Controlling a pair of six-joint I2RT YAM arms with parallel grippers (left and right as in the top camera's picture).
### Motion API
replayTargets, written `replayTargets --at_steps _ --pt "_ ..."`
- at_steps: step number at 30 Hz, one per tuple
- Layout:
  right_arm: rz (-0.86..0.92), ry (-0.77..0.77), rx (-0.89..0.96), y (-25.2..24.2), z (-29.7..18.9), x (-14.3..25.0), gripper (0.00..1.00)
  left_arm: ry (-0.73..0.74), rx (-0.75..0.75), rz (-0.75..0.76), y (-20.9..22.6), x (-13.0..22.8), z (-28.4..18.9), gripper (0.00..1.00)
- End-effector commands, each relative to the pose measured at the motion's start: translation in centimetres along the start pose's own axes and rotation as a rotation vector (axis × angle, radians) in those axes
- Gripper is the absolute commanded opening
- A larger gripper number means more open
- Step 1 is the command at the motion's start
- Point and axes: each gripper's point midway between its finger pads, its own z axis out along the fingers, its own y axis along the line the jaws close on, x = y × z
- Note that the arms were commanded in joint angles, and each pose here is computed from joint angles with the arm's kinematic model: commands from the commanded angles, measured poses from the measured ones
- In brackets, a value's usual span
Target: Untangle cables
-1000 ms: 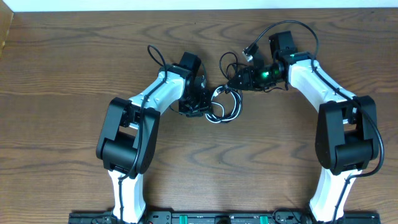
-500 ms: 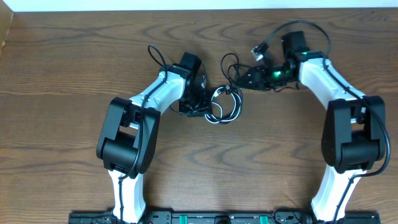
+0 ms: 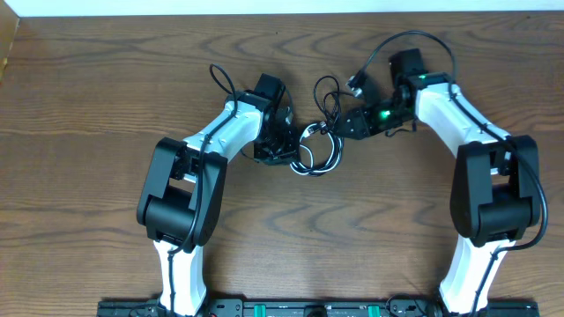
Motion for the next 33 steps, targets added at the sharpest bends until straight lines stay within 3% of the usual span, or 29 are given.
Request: replayTargets --at_steps 1,12,33 --pt "-0.076 0.021 0.097 0.0 0.3 0.0 0.41 0.027 -0.064 -0.021 1.9 0.4 1.4 0.23" --pt "-0.203 0.005 0.313 -1.3 1.7 -1.9 0.39 0.027 -0.065 -0.021 1.9 0.4 1.4 0.23" --pt "-0.216 -0.157 0.268 0.6 2.3 -6.0 0.36 0.025 -0.064 -0.019 1.9 0.3 1.4 0.23"
